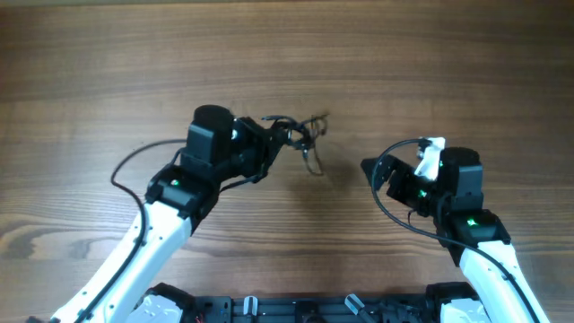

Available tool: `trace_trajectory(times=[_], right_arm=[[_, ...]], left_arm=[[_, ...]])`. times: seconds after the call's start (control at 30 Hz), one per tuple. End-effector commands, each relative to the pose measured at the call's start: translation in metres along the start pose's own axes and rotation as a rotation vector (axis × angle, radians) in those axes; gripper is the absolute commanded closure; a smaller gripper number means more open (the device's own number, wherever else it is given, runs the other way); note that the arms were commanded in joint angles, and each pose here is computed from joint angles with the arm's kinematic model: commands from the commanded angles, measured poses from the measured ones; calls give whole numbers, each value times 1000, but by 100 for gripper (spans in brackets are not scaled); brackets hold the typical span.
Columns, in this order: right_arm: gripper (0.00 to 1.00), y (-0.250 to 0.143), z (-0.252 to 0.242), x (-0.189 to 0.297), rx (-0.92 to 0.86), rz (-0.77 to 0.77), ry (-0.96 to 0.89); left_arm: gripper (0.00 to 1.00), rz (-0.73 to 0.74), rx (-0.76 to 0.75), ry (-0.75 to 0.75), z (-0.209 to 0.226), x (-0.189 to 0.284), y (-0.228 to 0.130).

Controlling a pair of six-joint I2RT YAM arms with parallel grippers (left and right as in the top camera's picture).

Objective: Untangle cables

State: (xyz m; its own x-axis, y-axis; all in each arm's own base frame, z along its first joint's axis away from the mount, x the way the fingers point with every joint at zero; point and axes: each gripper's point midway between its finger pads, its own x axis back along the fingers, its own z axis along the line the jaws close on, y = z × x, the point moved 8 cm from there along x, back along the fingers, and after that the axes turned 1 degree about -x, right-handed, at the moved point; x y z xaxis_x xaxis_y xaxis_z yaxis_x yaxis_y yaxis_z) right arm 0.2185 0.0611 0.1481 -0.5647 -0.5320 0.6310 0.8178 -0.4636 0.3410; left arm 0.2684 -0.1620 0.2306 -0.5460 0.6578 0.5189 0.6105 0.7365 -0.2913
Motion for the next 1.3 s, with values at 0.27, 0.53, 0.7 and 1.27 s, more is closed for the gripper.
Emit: trace_trajectory(times=[0.27, 0.53, 0.7, 1.27], right_arm=[[0, -17, 38, 5, 285, 169, 361], [0, -11, 41, 5, 291, 133, 369], [0, -5, 49, 7, 450, 71, 424], [11, -1, 57, 9, 803, -36, 478]], left_arm=[[88, 10, 228, 25, 3, -17, -11], [91, 273, -771, -46, 6, -14, -33], [96, 568, -1075, -228, 9, -2, -59], [96, 733, -1091, -278, 19, 7, -70]])
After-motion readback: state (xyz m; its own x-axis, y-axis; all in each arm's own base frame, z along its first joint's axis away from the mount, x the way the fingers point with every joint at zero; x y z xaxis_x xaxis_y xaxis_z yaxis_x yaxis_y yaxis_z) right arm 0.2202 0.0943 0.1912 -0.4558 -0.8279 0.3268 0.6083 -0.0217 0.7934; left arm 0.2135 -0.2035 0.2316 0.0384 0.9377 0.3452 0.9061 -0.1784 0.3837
